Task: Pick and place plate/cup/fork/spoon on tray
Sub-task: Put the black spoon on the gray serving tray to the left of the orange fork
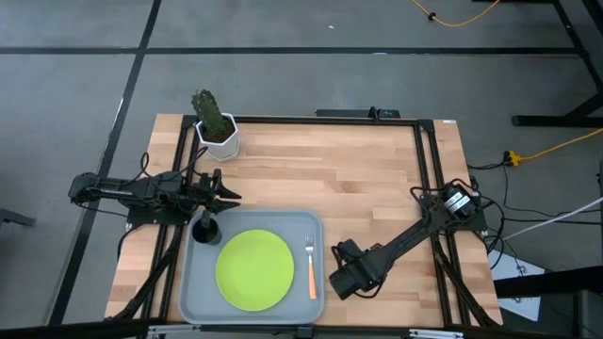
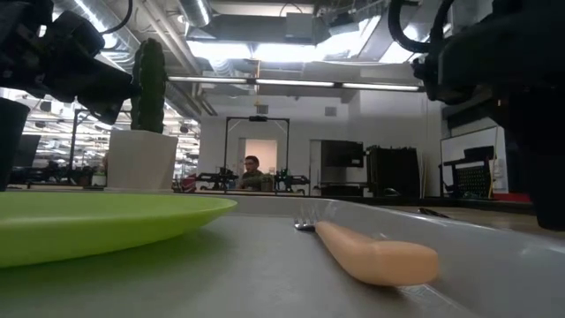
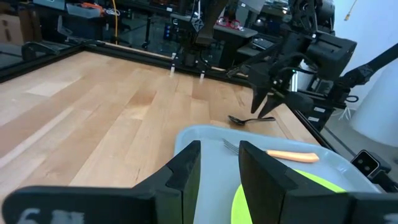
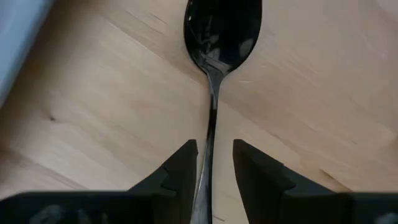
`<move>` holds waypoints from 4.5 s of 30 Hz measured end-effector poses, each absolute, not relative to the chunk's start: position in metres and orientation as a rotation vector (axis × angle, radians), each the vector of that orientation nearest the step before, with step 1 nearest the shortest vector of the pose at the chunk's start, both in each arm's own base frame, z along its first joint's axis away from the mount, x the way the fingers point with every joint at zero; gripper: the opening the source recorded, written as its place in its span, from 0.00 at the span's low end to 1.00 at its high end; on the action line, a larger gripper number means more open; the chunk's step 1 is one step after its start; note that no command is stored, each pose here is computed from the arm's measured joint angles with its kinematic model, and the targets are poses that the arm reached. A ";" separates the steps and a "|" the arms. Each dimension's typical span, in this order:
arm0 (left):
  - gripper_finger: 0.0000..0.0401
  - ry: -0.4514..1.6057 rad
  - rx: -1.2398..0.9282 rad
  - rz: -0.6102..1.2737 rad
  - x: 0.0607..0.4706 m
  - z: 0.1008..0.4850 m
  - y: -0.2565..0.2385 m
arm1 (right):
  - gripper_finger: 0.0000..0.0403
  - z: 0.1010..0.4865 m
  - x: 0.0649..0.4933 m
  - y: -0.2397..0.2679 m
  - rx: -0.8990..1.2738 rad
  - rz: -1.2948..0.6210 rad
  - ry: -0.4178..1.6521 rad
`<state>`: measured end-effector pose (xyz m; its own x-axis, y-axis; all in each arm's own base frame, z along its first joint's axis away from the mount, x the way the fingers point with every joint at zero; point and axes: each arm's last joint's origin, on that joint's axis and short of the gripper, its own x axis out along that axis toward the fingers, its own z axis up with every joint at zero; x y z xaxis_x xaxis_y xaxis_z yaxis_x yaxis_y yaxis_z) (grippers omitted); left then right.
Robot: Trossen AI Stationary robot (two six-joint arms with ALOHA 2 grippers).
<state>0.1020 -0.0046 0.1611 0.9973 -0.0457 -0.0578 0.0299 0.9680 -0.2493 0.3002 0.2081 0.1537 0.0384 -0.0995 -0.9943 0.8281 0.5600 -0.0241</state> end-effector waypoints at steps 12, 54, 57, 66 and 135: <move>0.26 0.063 -0.251 -0.038 0.102 0.161 -0.005 | 0.27 0.150 0.305 0.202 0.652 -0.789 1.372; 0.26 0.063 -0.251 -0.038 0.102 0.161 -0.005 | 0.00 0.223 0.361 0.203 0.908 -0.829 0.914; 0.26 0.063 -0.251 -0.038 0.102 0.161 -0.005 | 0.00 0.218 0.382 0.200 1.072 -0.844 0.821; 0.26 0.063 -0.251 -0.038 0.102 0.161 -0.005 | 0.00 0.177 0.418 0.192 1.290 -0.824 0.880; 0.26 0.064 -0.251 -0.038 0.102 0.161 -0.005 | 0.03 0.151 0.421 0.193 1.294 -0.880 0.946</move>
<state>0.1021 -0.0045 0.1610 0.9973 -0.0453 -0.0581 0.0295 0.9681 -0.2490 0.4208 0.1931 0.1511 0.3737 -0.0058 -0.9275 0.9247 0.0807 0.3720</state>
